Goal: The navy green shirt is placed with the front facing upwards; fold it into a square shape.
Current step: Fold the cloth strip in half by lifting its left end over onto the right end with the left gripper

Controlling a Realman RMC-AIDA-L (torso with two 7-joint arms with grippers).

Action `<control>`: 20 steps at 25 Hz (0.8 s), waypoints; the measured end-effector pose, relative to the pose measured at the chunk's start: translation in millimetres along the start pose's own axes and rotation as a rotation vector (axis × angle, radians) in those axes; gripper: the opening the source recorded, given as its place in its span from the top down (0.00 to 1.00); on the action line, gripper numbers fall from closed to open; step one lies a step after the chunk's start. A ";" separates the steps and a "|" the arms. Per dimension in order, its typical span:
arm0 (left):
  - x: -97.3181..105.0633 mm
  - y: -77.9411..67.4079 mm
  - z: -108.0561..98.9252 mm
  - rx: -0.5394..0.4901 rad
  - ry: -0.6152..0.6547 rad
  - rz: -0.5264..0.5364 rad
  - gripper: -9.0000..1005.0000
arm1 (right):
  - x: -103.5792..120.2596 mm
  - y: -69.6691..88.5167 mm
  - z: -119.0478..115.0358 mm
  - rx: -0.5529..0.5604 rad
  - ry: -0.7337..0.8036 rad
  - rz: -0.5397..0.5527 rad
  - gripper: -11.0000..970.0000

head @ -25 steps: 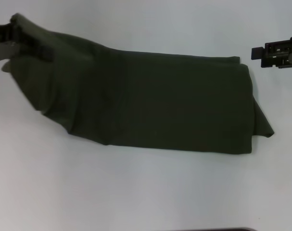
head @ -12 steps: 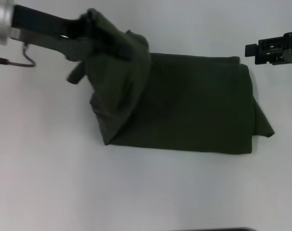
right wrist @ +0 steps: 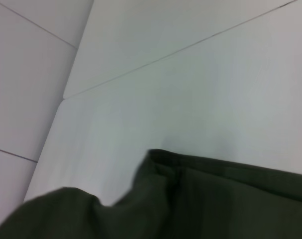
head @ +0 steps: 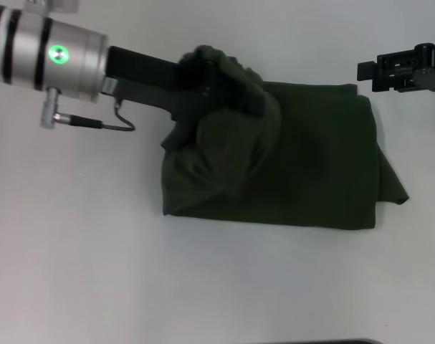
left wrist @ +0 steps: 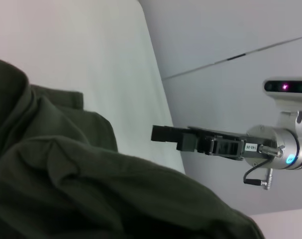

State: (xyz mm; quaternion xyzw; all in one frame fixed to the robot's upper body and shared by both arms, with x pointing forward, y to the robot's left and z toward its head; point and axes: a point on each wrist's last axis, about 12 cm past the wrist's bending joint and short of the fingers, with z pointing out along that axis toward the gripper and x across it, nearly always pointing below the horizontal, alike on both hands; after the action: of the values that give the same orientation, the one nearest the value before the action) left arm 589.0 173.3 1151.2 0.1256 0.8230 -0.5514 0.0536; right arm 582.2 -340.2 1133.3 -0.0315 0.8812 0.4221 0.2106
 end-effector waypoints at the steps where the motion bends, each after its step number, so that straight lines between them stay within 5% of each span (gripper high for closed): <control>1: 0.5 0.8 5.4 0.005 0.001 -0.005 0.84 | -0.2 0.3 0.5 0.000 0.002 -0.001 0.33; 20: 6.6 6.1 48.5 0.117 -0.045 -0.063 0.80 | -0.5 -0.7 1.1 0.008 0.001 -0.001 0.33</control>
State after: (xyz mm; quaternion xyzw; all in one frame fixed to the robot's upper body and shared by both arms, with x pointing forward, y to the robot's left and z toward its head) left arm 581.8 131.8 1125.5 0.0899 0.7914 -0.6028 0.0473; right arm 583.2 -339.9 1132.4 -0.0312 0.8829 0.4185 0.2105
